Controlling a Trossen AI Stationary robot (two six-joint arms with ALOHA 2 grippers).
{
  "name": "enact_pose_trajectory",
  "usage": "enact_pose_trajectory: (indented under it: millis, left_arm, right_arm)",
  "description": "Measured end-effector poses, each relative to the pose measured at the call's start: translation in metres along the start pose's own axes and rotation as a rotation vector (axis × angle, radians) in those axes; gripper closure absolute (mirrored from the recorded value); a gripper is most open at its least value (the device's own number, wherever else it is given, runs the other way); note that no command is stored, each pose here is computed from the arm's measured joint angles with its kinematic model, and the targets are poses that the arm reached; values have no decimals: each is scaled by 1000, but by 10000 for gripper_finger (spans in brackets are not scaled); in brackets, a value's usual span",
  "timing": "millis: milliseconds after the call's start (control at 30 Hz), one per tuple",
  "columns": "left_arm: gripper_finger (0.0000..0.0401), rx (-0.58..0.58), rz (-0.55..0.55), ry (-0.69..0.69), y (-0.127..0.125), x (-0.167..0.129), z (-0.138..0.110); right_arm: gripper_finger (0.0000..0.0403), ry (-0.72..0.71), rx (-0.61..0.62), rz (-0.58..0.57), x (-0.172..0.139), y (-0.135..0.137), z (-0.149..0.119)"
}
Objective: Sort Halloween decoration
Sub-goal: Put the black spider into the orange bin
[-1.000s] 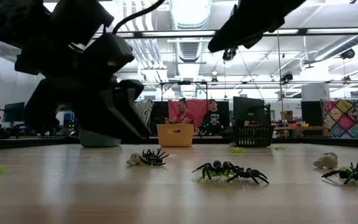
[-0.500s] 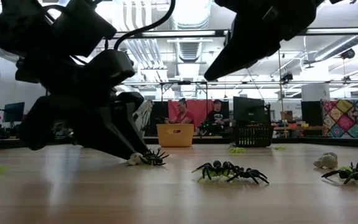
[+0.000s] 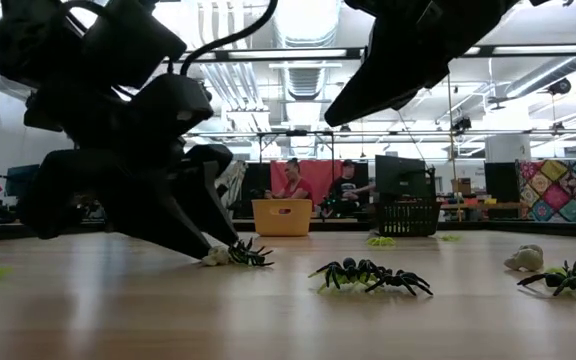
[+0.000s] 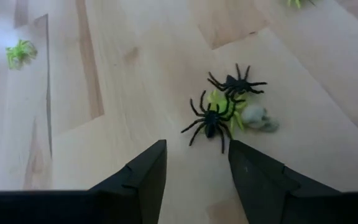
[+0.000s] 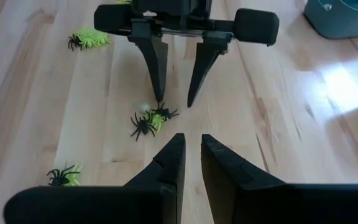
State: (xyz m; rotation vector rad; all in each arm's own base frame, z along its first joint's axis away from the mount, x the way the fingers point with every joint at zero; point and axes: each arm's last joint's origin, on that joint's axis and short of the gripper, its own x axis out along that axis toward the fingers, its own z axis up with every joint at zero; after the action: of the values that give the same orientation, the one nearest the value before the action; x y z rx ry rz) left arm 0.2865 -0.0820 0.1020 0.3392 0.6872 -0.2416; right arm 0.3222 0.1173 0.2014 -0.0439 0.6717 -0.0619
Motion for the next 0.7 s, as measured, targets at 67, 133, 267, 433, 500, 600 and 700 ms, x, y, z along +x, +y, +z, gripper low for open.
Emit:
enact_pose_trajectory:
  millis: [67, 133, 267, 433, 500, 600, 700]
  left_arm:
    - [241, 11, 1, -6, 0, -1, 1]
    - [241, 14, 2, -13, 1, -3, 3]
    - [242, 25, -7, -17, -1, -3, 4]
    - [259, 25, -31, -9, -2, 2, 1]
    - [268, 24, -33, -9, -3, 3, 2]
    - [279, 23, -32, -14, -3, 5, 1]
    - [286, 21, -31, -20, -3, 7, 1]
  right_arm:
    - [360, 1, 0, 0, 0, 0, 0]
    - [360, 1, 5, -1, 0, 0, 0]
    - [360, 0, 10, -1, 0, 0, 0]
    - [360, -7, 12, -2, 0, 0, 1]
    - [360, -9, 13, -1, 0, 0, 1]
    - [360, -20, 16, 1, 0, 0, 2]
    - [360, -22, 16, 2, 0, 0, 2]
